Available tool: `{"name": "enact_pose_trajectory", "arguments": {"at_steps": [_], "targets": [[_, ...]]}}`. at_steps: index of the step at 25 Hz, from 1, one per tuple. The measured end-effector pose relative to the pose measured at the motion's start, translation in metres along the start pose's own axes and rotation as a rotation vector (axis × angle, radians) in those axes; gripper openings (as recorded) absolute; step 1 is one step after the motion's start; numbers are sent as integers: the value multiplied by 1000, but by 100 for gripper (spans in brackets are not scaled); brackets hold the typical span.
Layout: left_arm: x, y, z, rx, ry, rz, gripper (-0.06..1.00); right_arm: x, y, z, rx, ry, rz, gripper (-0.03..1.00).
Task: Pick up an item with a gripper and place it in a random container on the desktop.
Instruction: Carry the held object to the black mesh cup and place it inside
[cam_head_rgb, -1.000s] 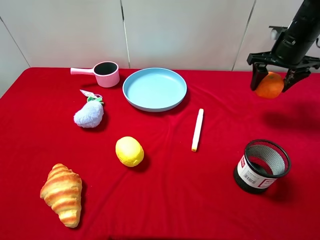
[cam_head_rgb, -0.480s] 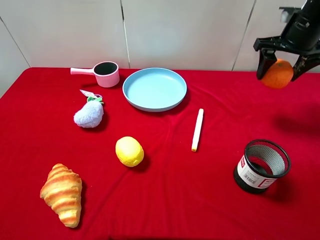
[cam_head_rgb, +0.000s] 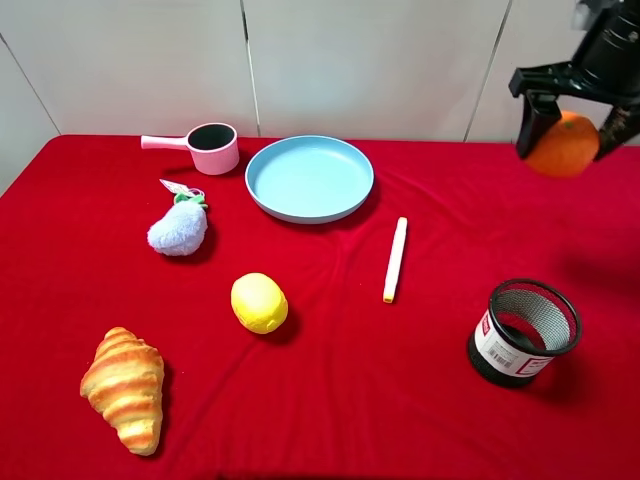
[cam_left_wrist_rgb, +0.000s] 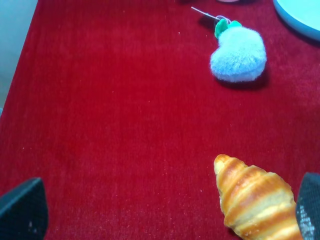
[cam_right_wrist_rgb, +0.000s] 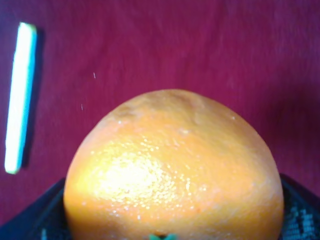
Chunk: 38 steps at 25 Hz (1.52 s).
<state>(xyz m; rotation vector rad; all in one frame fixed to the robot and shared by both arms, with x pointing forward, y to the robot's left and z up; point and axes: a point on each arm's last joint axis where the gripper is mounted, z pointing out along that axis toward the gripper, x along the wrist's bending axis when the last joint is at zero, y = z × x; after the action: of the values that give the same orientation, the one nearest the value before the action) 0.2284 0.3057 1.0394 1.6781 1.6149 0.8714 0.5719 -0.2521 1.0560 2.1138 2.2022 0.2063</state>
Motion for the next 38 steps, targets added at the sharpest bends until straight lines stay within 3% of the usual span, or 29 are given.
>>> {"name": "enact_pose_trajectory", "arguments": {"at_steps": [31,38], "targets": [[0,0,0,0,0,0,99,2,-117,-11,73,134,108,55],[0,0,0,0,0,0,99,24,-129,-4,117,129,58,55]]}}
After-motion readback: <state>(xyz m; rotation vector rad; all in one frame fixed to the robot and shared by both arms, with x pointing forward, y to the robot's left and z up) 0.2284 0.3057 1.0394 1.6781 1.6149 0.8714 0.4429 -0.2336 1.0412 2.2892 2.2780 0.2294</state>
